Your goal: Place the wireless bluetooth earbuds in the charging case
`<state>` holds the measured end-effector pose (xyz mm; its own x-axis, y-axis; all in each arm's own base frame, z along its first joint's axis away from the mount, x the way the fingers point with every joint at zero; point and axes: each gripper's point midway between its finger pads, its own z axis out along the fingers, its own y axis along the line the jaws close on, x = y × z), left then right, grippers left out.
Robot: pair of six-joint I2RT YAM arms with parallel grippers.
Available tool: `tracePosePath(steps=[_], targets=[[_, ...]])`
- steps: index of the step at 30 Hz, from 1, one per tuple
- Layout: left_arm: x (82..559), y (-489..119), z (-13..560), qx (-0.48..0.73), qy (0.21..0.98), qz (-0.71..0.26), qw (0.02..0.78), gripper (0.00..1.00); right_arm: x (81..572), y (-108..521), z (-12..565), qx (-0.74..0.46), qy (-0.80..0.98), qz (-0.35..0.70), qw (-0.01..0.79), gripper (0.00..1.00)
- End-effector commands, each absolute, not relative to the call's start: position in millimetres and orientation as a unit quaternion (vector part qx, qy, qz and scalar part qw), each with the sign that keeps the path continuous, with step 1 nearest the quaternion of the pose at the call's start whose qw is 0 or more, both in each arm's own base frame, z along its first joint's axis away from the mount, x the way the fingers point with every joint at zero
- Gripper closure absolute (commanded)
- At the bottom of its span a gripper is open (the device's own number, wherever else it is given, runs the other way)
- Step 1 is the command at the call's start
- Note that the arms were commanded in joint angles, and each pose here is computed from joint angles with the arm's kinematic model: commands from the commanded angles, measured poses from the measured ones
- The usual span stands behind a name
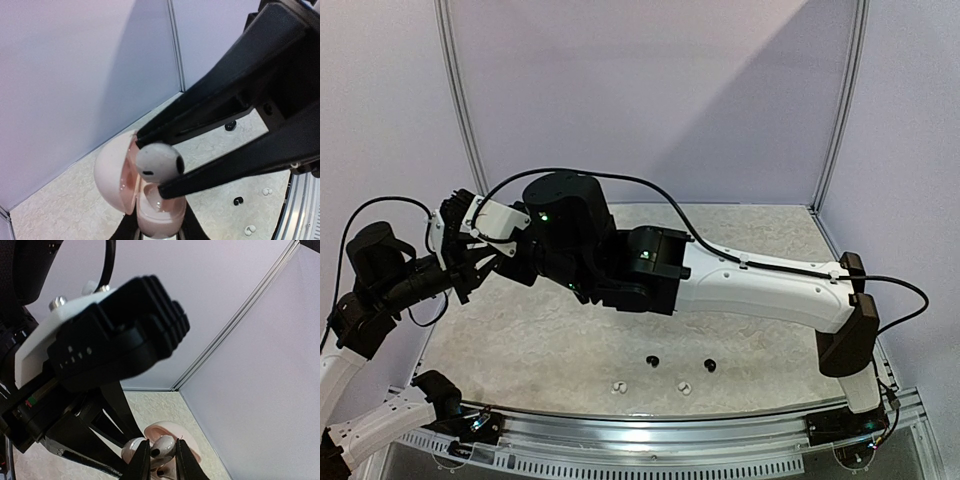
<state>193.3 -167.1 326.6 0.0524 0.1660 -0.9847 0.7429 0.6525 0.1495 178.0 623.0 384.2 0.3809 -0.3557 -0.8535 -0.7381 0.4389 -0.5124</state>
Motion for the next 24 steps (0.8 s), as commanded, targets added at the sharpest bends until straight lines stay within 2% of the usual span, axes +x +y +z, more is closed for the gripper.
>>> tracePosePath(steps=[1, 24], targets=[[187.7, -166.7, 353.0, 0.342, 0.618, -0.234, 0.668, 1.00, 186.1, 626.8, 345.9, -0.532, 0.557, 0.116, 0.627, 0.81], [184.1, -171.6, 358.0, 0.347, 0.610, -0.253, 0.666, 1.00, 188.3, 629.3, 345.5, -0.532, 0.554, 0.119, 0.629, 0.78]])
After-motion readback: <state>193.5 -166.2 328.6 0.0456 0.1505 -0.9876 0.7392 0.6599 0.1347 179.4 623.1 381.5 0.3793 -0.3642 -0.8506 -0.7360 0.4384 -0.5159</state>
